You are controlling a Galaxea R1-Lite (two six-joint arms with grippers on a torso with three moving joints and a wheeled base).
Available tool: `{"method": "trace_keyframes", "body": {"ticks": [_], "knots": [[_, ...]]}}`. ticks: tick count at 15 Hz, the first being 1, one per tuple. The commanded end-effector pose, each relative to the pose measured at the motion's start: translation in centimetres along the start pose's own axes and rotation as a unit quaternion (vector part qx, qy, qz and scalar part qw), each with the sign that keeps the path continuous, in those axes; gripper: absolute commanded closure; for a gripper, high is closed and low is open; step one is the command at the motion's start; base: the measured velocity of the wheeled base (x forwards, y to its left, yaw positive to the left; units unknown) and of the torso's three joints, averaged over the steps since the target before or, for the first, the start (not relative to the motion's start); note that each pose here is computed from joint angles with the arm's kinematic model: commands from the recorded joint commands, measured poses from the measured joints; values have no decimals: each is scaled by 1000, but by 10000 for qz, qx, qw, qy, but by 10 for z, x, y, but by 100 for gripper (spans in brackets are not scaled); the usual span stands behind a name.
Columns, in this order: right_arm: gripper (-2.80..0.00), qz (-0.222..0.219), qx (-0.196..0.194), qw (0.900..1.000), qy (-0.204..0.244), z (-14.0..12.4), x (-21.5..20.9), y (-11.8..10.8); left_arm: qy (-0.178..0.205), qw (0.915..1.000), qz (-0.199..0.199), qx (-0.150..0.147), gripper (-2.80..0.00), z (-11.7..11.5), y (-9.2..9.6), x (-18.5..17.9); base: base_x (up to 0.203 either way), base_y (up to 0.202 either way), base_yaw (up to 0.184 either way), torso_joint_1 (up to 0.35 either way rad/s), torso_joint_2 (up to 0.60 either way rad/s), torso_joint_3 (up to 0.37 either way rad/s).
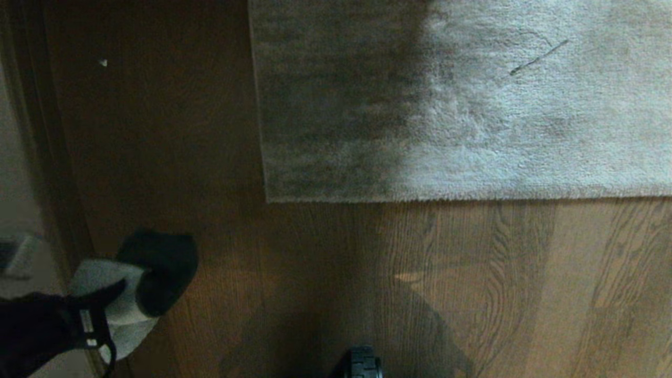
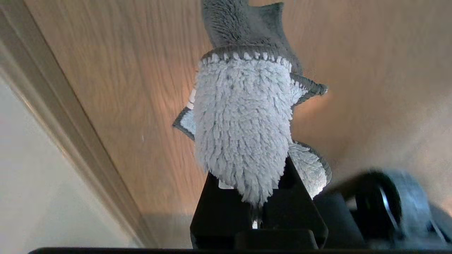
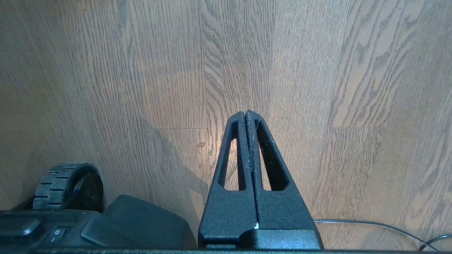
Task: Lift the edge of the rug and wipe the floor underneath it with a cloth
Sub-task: Put down the rag
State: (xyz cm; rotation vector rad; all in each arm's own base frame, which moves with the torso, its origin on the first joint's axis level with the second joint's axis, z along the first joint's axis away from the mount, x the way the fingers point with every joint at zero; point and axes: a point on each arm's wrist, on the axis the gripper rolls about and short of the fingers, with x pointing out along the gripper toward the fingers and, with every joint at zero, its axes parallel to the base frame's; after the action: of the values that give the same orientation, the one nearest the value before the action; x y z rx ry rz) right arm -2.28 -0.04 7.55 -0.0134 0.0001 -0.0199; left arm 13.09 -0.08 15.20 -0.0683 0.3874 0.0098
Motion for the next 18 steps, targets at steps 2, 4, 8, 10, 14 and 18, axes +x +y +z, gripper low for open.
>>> {"method": "trace_keyframes", "body": {"ticks": [2,4,8,10,14,18], "knots": [[0,0,-2,10000,8,0,0,0,290,9993,231,-87,0,11,7,37,0,0,0,0,0,0],[0,0,-2,10000,8,0,0,0,298,9988,369,-139,0,20,13,51,0,0,0,0,0,0],[0,0,-2,10000,8,0,0,0,136,9987,463,-173,0,27,18,72,0,0,0,0,0,0],[0,0,-2,10000,8,0,0,0,-10,9987,476,-179,0,29,20,81,0,0,0,0,0,0],[0,0,-2,10000,8,0,0,0,-79,9984,519,-203,0,31,23,83,0,0,0,0,0,0],[0,0,-2,10000,0,0,0,0,-114,9984,517,-194,0,33,23,83,0,0,0,0,0,0]]}}
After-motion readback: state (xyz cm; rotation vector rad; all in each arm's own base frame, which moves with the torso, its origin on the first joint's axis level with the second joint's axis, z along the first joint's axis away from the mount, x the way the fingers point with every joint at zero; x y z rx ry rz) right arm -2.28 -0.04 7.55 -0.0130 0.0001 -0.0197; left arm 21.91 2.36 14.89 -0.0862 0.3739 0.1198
